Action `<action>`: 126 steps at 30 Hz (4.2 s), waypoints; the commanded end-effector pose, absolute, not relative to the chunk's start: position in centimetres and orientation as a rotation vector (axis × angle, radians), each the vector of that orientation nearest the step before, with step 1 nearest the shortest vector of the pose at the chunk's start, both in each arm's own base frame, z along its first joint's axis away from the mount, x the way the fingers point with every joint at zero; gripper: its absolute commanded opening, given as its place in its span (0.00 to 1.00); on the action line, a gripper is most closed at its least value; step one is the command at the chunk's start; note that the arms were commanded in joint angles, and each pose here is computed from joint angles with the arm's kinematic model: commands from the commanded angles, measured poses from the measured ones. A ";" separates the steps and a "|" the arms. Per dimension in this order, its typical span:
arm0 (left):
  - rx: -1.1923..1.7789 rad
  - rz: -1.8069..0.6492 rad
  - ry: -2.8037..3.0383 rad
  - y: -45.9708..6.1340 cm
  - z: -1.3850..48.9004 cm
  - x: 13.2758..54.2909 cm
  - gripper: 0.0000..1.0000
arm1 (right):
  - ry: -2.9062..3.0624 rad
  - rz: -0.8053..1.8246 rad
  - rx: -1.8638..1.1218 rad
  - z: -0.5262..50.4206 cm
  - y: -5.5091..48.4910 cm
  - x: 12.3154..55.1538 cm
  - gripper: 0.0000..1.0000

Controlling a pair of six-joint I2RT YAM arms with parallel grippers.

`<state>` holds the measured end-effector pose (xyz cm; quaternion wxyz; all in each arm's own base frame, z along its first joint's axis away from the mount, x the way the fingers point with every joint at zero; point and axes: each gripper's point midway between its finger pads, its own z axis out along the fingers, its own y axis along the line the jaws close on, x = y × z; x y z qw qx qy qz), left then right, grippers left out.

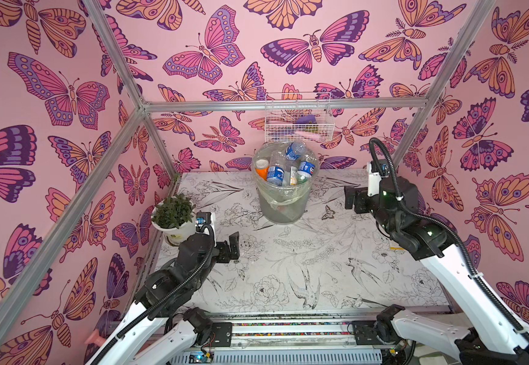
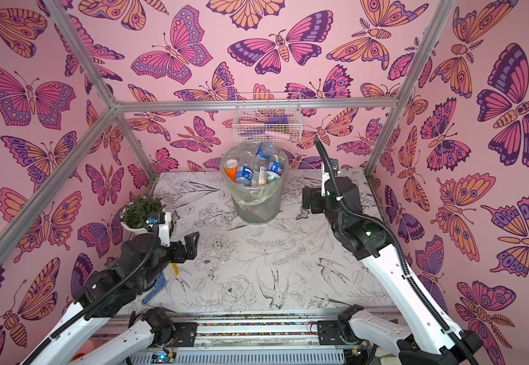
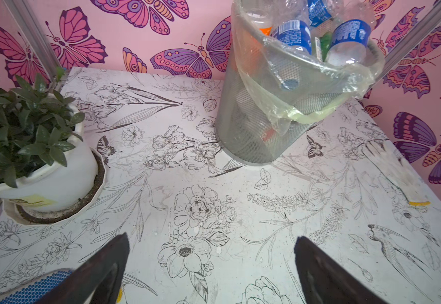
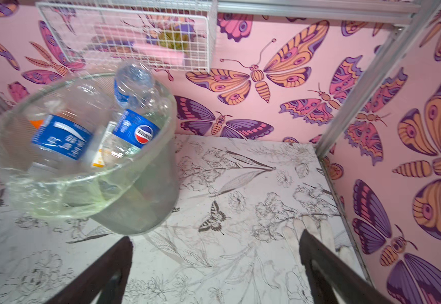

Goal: Throw the plastic bottles in the bin
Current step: Reset both arms

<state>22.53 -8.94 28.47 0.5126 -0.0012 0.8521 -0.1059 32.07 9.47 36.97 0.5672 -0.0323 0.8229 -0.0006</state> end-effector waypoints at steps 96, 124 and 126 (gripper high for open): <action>-0.172 0.726 2.077 1.6 11.5 27.8 1.00 | 2.028 -0.475 0.020 12.2 0.1 25.3 0.99; -0.332 0.710 1.853 3.5 13.8 25.8 1.00 | 1.884 -0.473 0.057 14.0 -0.1 25.9 0.99; -0.339 0.693 1.832 3.5 14.0 25.8 1.00 | 1.865 -0.479 0.079 14.2 -0.3 26.0 0.99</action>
